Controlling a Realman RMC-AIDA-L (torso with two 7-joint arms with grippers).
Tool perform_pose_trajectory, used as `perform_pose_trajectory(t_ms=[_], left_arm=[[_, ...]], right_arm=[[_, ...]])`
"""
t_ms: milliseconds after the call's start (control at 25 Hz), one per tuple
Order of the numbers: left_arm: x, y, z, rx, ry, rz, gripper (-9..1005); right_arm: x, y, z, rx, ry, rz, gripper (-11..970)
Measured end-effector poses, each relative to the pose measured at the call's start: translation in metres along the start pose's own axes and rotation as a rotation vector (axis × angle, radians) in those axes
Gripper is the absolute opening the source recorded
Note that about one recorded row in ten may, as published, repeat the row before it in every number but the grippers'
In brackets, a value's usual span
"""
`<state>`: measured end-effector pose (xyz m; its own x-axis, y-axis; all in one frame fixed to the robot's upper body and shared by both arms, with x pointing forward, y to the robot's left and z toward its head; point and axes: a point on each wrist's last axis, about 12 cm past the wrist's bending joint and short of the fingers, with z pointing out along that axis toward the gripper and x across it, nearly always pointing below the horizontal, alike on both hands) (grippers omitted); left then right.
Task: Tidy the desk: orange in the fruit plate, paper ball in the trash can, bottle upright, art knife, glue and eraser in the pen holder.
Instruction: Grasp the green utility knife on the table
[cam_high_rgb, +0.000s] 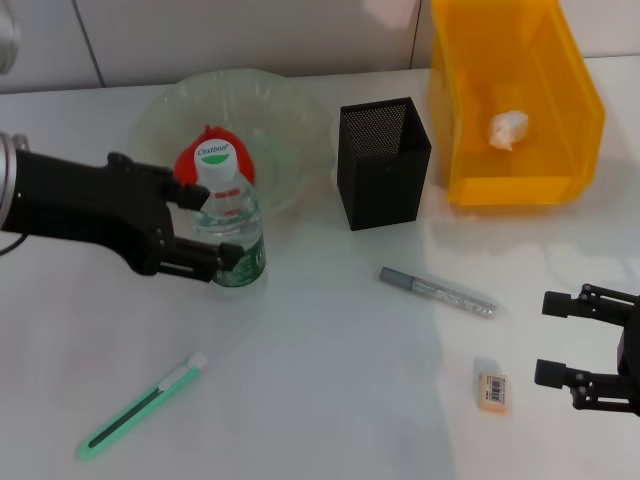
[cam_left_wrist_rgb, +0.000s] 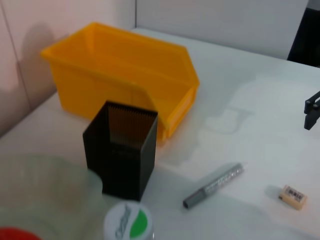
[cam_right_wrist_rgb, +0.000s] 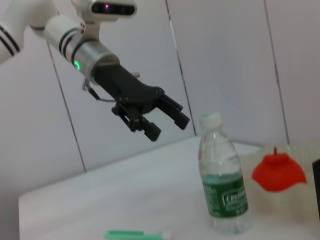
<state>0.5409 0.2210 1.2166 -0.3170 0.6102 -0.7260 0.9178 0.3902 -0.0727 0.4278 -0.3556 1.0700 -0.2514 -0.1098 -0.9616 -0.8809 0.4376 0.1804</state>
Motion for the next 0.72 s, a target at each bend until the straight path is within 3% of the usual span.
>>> perform_pose_trajectory(t_ms=[280,720], left_arm=[[0.020,-0.004,0.015,-0.017,0.132,-0.113,771],[0.025,-0.022,0.035,-0.068,0.318,-0.205,770]], right_arm=[[-0.013,-0.009,-0.003,0.009,0.059,-0.061,797],[-0.015,-0.011,0.000,0.004,0.057,-0.075,797]])
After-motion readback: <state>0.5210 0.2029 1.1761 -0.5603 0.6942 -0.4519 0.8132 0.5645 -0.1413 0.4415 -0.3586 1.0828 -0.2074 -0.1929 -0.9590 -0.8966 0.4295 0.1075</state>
